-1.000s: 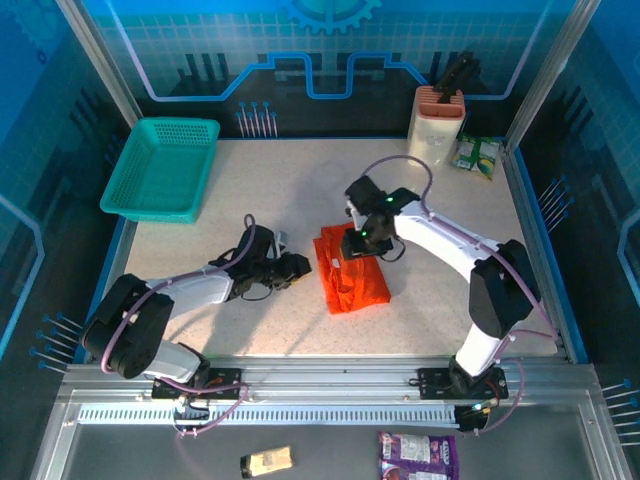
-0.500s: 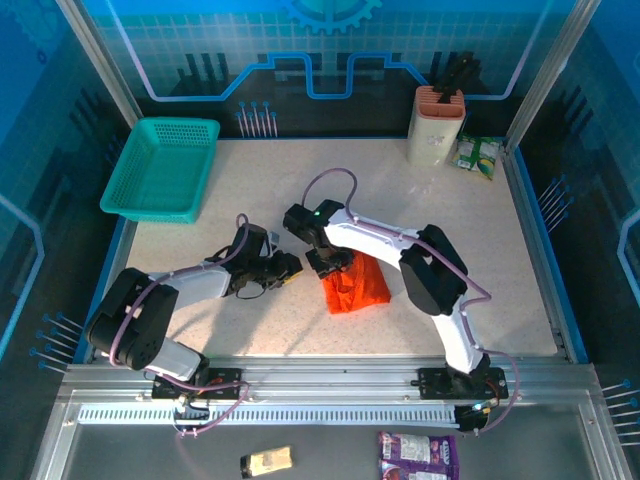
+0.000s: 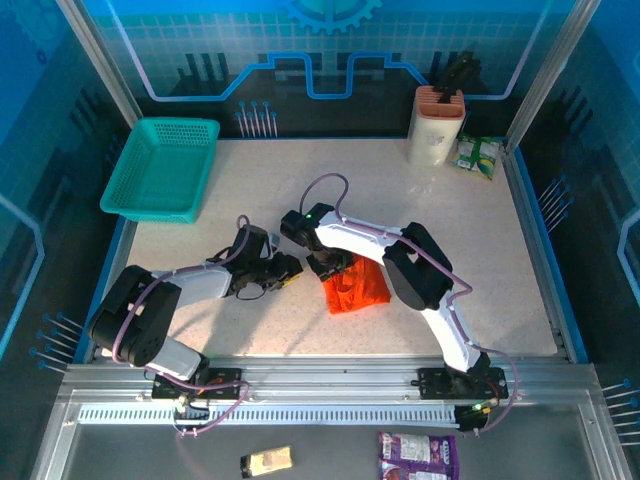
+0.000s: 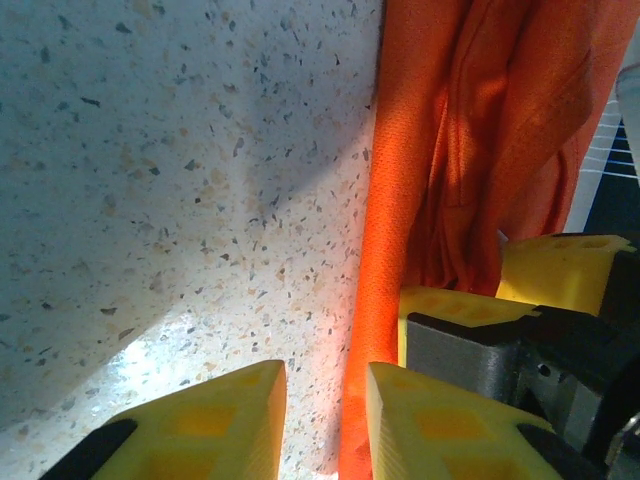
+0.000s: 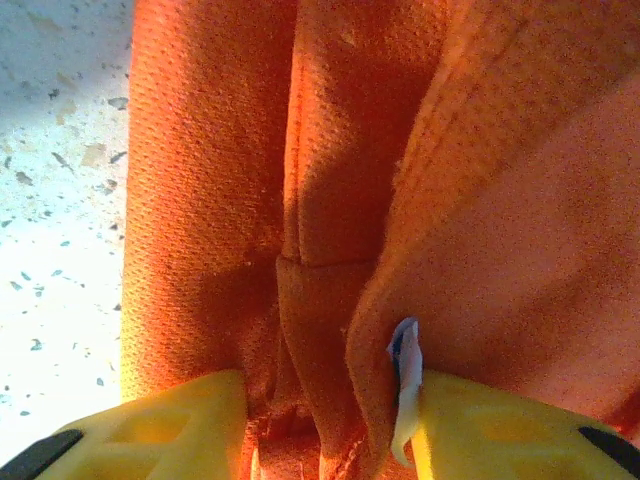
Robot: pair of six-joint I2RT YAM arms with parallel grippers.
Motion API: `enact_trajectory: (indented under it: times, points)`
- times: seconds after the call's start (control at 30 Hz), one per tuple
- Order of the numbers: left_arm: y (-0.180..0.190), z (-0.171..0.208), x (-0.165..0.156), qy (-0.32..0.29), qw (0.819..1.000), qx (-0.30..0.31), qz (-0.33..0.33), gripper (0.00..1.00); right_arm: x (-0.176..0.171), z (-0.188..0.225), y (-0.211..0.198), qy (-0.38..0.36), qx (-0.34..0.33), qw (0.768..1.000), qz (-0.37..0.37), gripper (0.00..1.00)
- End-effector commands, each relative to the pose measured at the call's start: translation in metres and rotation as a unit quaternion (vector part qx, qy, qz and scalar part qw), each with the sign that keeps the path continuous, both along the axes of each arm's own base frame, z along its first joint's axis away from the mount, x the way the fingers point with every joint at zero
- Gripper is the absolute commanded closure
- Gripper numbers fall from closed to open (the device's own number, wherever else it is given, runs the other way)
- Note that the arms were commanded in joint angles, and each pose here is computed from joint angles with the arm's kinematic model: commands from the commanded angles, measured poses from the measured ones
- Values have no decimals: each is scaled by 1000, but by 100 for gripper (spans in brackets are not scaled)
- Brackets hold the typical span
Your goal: Fold the inside-out t-shirt
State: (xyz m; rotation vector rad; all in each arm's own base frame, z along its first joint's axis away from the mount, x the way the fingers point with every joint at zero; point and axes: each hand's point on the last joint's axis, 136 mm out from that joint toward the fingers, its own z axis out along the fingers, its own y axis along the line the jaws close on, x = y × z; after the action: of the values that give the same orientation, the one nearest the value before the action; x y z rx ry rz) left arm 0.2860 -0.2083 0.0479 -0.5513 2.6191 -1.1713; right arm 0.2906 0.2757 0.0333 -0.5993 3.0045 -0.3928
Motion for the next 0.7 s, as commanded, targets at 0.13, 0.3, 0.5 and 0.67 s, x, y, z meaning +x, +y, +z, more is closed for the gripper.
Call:
enact_trajectory:
  times: [0.13,0.3,0.5,0.67]
  points:
    - [-3,-1,-1,4,1000,-10,-10,72,3,8,-3,-14,-3,1000,-6,70]
    - [-10,1,3,5,1000,-17,-15,72,6,23,-6,-28,5,1000,-5,85]
    - [-29,2,6,6,999,-28,-32,72,5,38,-7,-30,31,999,-6,86]
    - [-45,-4,9,15,999,-32,-40,77,5,42,-10,-27,42,999,-6,96]
